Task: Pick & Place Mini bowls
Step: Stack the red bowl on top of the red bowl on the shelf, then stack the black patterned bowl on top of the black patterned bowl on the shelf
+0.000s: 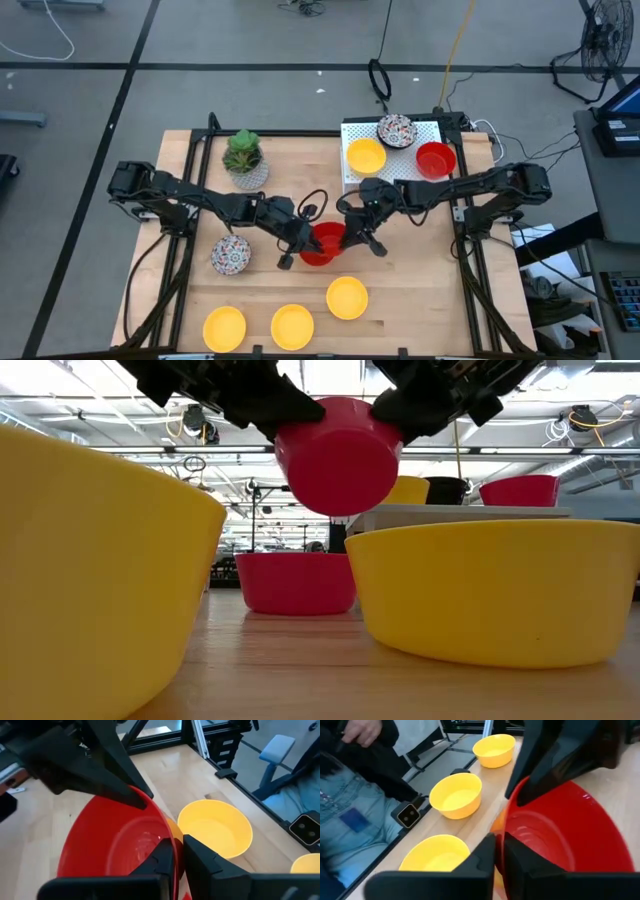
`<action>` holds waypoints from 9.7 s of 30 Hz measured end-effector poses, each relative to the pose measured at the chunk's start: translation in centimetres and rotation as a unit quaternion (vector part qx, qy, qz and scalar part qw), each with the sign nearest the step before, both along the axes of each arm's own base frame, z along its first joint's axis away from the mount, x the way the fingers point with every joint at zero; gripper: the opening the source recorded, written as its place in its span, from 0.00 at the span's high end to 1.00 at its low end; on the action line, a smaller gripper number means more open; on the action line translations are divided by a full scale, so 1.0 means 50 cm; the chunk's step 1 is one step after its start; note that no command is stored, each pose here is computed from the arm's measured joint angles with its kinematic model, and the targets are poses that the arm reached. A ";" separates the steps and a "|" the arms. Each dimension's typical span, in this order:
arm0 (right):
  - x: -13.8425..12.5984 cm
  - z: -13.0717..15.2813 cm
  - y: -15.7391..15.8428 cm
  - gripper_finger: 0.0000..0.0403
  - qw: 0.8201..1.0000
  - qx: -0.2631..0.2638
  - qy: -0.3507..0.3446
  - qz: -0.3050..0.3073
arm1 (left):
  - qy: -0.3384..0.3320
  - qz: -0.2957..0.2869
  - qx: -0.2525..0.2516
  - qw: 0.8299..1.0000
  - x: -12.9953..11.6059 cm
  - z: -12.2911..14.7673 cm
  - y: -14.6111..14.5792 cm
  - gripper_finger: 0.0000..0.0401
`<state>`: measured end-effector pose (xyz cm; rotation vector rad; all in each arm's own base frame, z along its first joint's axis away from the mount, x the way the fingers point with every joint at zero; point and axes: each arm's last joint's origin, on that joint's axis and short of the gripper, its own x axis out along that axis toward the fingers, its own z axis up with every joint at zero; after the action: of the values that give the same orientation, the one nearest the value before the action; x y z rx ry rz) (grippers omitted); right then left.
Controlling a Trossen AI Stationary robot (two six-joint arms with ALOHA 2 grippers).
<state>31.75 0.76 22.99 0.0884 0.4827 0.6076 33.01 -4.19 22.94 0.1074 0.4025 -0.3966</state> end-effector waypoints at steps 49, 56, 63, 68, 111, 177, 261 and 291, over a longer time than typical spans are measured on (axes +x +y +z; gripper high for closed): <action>-0.358 0.272 -0.048 1.00 0.848 -0.174 0.124 -0.486 | -0.103 0.145 0.010 0.984 0.015 0.044 0.022 0.41; -0.372 0.247 -0.074 1.00 0.777 -0.176 0.247 -0.551 | -0.095 0.163 0.016 0.982 0.016 0.040 0.046 0.43; -0.337 0.194 -0.110 1.00 0.737 -0.211 0.301 -0.566 | -0.086 0.178 0.004 0.980 0.016 0.038 0.061 0.43; -0.324 0.170 -0.131 1.00 0.719 -0.227 0.334 -0.565 | -0.069 0.181 -0.002 0.981 0.014 0.032 0.062 0.43; -0.291 0.235 -0.126 0.66 0.877 -0.169 0.197 -0.404 | 0.197 0.063 0.014 0.978 -0.041 -0.060 -0.017 0.43; -0.007 0.024 0.012 0.53 0.986 -0.161 0.024 -0.024 | 0.070 -0.056 -0.055 0.994 0.004 -0.041 -0.012 0.96; -0.341 0.166 -0.123 1.00 0.761 -0.216 0.244 -0.561 | 0.048 0.137 -0.071 0.987 0.017 -0.031 0.003 0.54; -0.351 0.206 -0.122 0.61 0.789 -0.238 0.141 -0.548 | 0.472 0.247 -0.239 0.812 -0.136 -0.055 -0.047 0.54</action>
<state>14.18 -5.36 33.30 -0.0315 0.7599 -0.7011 26.21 -6.52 20.20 -0.7166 1.2707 0.0130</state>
